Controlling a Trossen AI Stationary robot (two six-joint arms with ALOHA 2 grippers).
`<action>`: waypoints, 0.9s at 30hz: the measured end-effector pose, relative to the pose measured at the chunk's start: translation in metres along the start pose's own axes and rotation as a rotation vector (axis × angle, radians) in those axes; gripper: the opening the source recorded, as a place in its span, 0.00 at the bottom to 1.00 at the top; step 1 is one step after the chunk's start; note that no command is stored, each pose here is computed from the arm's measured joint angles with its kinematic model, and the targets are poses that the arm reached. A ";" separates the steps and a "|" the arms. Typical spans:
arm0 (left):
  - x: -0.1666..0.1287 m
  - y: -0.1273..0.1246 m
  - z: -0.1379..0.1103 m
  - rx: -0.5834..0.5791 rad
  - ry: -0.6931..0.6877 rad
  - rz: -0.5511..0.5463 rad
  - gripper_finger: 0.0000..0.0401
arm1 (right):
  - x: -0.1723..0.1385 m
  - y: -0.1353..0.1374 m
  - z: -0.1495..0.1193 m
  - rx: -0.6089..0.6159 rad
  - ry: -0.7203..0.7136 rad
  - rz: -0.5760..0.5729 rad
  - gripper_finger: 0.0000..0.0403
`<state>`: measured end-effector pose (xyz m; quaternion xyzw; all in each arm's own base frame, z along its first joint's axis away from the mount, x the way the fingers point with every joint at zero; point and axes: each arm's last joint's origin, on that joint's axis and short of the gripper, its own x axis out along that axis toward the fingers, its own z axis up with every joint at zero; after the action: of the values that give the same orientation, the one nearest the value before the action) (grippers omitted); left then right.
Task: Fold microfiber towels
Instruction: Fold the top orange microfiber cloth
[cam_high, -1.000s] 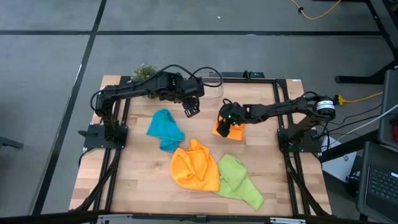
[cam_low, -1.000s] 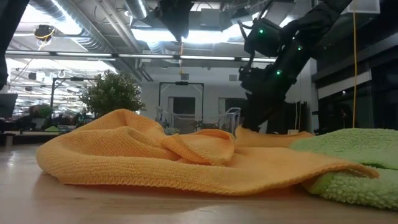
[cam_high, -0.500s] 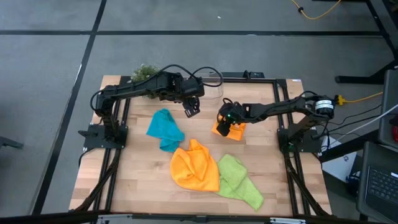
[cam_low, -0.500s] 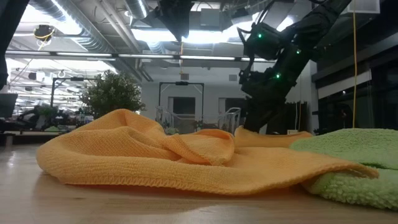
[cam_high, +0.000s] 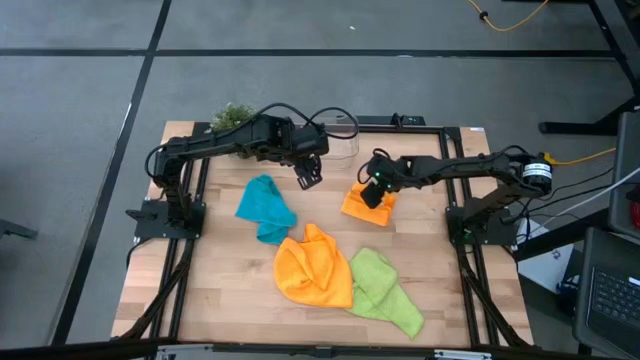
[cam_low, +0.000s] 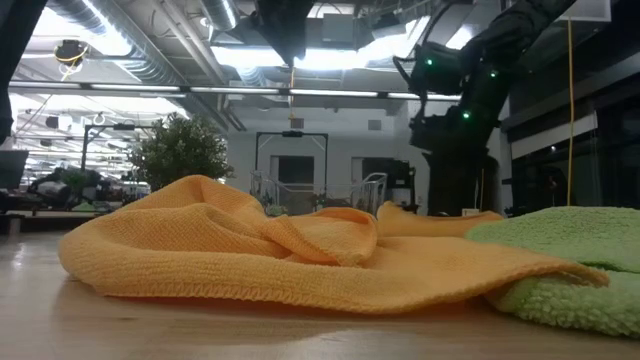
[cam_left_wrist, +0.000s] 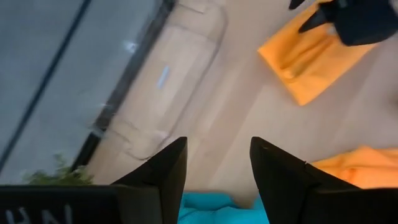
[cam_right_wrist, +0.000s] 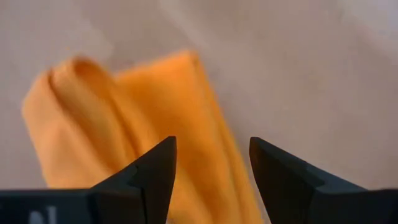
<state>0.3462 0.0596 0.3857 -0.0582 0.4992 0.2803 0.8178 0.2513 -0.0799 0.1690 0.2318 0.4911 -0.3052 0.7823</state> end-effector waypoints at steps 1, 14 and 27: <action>0.001 -0.001 0.001 -0.003 -0.004 -0.024 0.42 | 0.000 -0.001 -0.001 0.011 0.023 0.008 0.51; 0.018 0.004 0.012 0.022 0.004 -0.150 0.42 | -0.014 -0.014 -0.009 0.072 0.132 0.049 0.51; 0.020 0.010 0.015 -0.002 -0.013 -0.143 0.42 | 0.019 -0.013 0.002 0.243 -0.115 0.093 0.51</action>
<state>0.3601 0.0817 0.3777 -0.0928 0.4884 0.2218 0.8389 0.2495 -0.0949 0.1519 0.3294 0.3937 -0.3384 0.7887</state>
